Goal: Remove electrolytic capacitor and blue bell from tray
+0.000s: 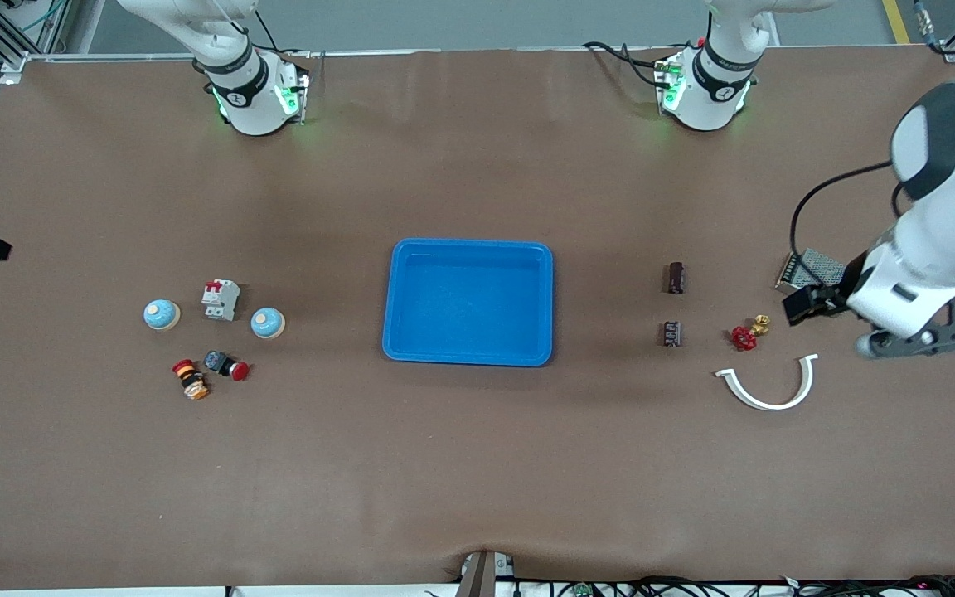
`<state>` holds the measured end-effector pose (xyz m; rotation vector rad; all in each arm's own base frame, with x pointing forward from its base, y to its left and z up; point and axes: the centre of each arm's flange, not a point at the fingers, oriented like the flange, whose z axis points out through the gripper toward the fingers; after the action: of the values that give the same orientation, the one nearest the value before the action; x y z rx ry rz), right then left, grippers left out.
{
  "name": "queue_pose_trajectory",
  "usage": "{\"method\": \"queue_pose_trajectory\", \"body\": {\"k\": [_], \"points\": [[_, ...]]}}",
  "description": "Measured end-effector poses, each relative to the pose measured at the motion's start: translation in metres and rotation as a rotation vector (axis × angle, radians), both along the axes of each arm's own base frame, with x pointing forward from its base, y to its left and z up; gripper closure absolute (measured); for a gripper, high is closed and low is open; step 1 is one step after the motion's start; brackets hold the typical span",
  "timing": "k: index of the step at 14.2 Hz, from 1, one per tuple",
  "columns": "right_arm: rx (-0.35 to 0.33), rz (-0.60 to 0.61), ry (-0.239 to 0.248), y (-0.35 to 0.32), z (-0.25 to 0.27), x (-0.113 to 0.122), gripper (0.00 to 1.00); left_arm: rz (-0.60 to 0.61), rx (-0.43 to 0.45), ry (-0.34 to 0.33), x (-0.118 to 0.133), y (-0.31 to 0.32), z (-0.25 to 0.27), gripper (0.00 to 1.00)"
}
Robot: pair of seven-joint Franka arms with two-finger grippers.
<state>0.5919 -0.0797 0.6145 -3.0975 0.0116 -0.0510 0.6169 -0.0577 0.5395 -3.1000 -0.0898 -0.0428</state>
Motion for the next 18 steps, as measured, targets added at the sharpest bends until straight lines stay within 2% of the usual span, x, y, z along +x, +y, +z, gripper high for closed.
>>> {"method": "queue_pose_trajectory", "body": {"k": [2,4,6,10,13,16,18], "points": [[-0.004,-0.045,0.006,0.001,-0.019,0.001,0.0,-0.035,-0.005,0.006,-0.02,0.008,0.031,0.0],[0.0,-0.128,-0.004,0.01,-0.013,-0.003,0.0,-0.062,-0.003,0.015,-0.037,0.009,0.054,0.0],[0.002,-0.147,-0.021,0.02,-0.001,-0.008,0.0,-0.073,-0.003,0.018,-0.053,0.009,0.073,0.0],[0.002,-0.096,-0.027,0.023,0.003,-0.024,0.0,-0.086,-0.003,0.026,-0.083,0.005,0.105,0.0],[0.001,-0.09,-0.055,0.02,-0.006,-0.039,0.0,-0.103,-0.003,0.021,-0.1,0.005,0.123,0.0],[0.002,-0.08,-0.053,0.02,-0.008,-0.052,0.0,-0.117,-0.013,0.013,-0.109,0.002,0.134,0.0],[0.001,-0.067,-0.055,0.024,-0.006,-0.052,0.0,-0.114,-0.052,0.011,-0.11,0.002,0.147,0.0]]}}
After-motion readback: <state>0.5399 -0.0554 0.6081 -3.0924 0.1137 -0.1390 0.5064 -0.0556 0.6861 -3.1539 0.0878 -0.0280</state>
